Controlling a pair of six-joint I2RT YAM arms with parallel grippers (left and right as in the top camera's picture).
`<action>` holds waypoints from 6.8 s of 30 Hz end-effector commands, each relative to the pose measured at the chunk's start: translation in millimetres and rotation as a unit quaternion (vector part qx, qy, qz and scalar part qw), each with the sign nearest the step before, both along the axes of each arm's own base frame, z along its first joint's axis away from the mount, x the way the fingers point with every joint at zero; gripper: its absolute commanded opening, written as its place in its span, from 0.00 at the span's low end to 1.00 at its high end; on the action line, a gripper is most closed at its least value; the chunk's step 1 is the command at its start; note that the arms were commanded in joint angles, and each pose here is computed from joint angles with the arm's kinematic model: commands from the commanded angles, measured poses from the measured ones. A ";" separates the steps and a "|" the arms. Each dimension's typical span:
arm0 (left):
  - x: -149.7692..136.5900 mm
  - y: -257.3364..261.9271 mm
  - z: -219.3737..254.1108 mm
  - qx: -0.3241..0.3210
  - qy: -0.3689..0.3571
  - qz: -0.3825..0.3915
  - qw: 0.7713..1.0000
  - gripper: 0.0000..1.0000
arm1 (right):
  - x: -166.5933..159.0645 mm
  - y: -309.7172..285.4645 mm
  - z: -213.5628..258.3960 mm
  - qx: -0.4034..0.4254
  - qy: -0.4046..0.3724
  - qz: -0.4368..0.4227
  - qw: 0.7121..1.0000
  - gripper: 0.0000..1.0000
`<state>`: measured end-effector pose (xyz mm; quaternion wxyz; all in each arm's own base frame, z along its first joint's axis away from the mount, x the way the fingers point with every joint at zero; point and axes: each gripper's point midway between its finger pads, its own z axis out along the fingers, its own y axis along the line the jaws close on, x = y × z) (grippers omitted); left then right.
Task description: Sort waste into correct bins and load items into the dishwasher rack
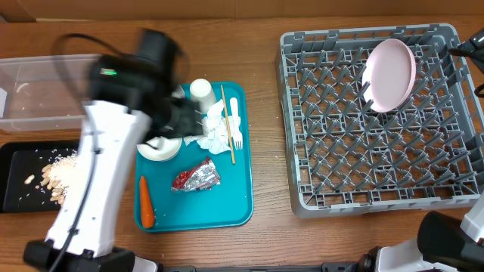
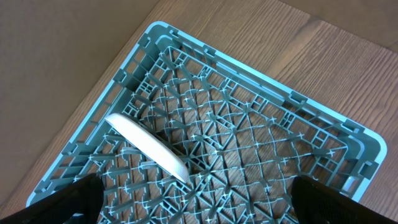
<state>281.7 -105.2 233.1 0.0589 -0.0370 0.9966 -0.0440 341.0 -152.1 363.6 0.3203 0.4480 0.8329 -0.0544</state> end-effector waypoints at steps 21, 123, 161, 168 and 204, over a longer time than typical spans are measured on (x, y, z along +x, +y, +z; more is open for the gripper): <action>-18.5 -21.1 -152.5 0.085 0.025 -0.132 0.987 0.83 | 1.0 -0.3 -1.6 0.003 0.000 -0.003 1.000 1.00; 178.1 354.5 -46.2 0.133 -0.250 0.396 0.873 0.94 | 1.0 -0.3 -1.6 0.003 0.000 -0.003 1.000 1.00; 114.2 -37.7 -123.1 0.030 0.009 -0.015 0.999 0.93 | 1.0 -0.3 -1.6 0.003 0.000 -0.003 1.000 1.00; 117.3 -20.1 -146.2 0.056 0.035 -0.016 0.998 0.96 | 1.0 -0.3 -1.6 0.003 0.000 -0.003 1.000 1.00; 93.6 -18.2 -202.0 0.103 0.056 -0.060 0.991 0.86 | 1.0 -0.3 -1.5 0.003 0.000 -0.003 1.000 1.00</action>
